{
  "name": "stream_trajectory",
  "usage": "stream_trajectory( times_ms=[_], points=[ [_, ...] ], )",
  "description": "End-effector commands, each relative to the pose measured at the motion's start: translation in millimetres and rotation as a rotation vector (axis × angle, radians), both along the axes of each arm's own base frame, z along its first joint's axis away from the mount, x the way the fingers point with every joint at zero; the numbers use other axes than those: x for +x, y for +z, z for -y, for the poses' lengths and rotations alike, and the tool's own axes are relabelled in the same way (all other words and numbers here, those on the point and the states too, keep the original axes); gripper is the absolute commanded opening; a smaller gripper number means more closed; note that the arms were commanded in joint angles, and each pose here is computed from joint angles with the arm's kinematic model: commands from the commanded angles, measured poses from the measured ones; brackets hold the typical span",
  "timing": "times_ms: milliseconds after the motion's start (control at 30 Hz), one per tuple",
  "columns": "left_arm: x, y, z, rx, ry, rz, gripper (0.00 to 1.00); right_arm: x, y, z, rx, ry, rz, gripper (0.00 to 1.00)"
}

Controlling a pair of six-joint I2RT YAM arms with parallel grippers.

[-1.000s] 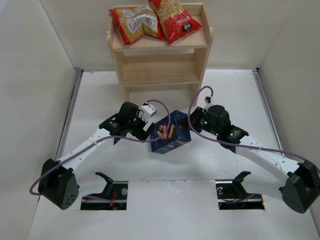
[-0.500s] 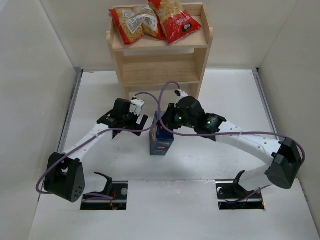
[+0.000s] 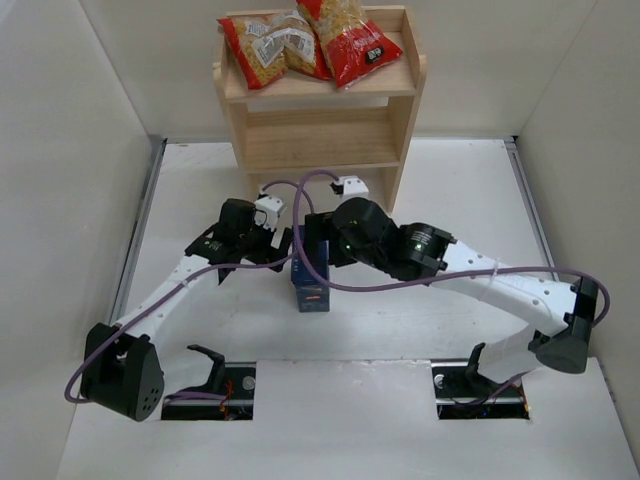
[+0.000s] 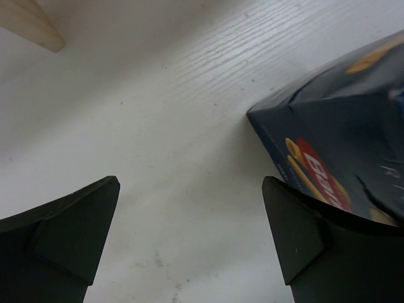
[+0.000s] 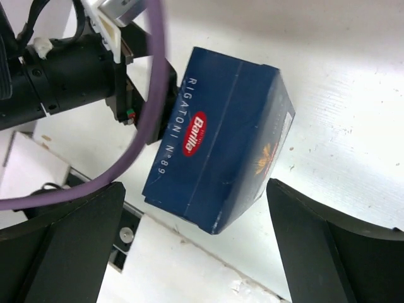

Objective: Place and organize the pasta boxes and bags onto the shelf

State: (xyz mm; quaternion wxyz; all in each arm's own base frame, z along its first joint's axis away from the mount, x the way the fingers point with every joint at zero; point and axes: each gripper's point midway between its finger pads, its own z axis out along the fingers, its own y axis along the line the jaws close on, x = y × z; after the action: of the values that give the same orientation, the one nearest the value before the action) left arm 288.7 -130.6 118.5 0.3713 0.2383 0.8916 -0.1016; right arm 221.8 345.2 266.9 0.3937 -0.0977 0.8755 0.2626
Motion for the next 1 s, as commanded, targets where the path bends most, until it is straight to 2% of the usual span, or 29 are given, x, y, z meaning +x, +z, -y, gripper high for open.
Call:
stream_trajectory(
  times_ms=[0, 300, 433, 533, 700, 767, 867, 967],
  points=[
    [-17, 4, 21, -0.097, -0.060, -0.038, 1.00, -1, -10, -11, -0.085, 0.017, 0.010, 1.00],
    [-37, -2, 39, -0.238, -0.003, -0.147, 1.00, 10, -32, -22, -0.065, -0.078, -0.010, 1.00],
    [-43, -5, 40, -0.272, 0.017, -0.183, 1.00, 8, -48, -26, -0.117, -0.116, -0.001, 1.00],
    [-41, -7, 29, -0.292, 0.091, -0.212, 1.00, 5, -57, -23, -0.132, -0.132, -0.014, 1.00],
    [-22, -11, -17, -0.333, 0.337, -0.253, 1.00, 6, -84, -33, -0.151, -0.131, -0.049, 1.00],
    [-20, -13, -30, -0.330, 0.388, -0.273, 1.00, 12, -88, -35, -0.142, -0.137, -0.058, 1.00],
    [-19, -15, -44, -0.315, 0.431, -0.282, 1.00, 15, -95, -31, -0.154, -0.132, -0.085, 0.91],
    [-17, -12, -51, -0.315, 0.442, -0.264, 1.00, 14, -100, -29, -0.192, -0.116, -0.118, 0.76]
  ],
)
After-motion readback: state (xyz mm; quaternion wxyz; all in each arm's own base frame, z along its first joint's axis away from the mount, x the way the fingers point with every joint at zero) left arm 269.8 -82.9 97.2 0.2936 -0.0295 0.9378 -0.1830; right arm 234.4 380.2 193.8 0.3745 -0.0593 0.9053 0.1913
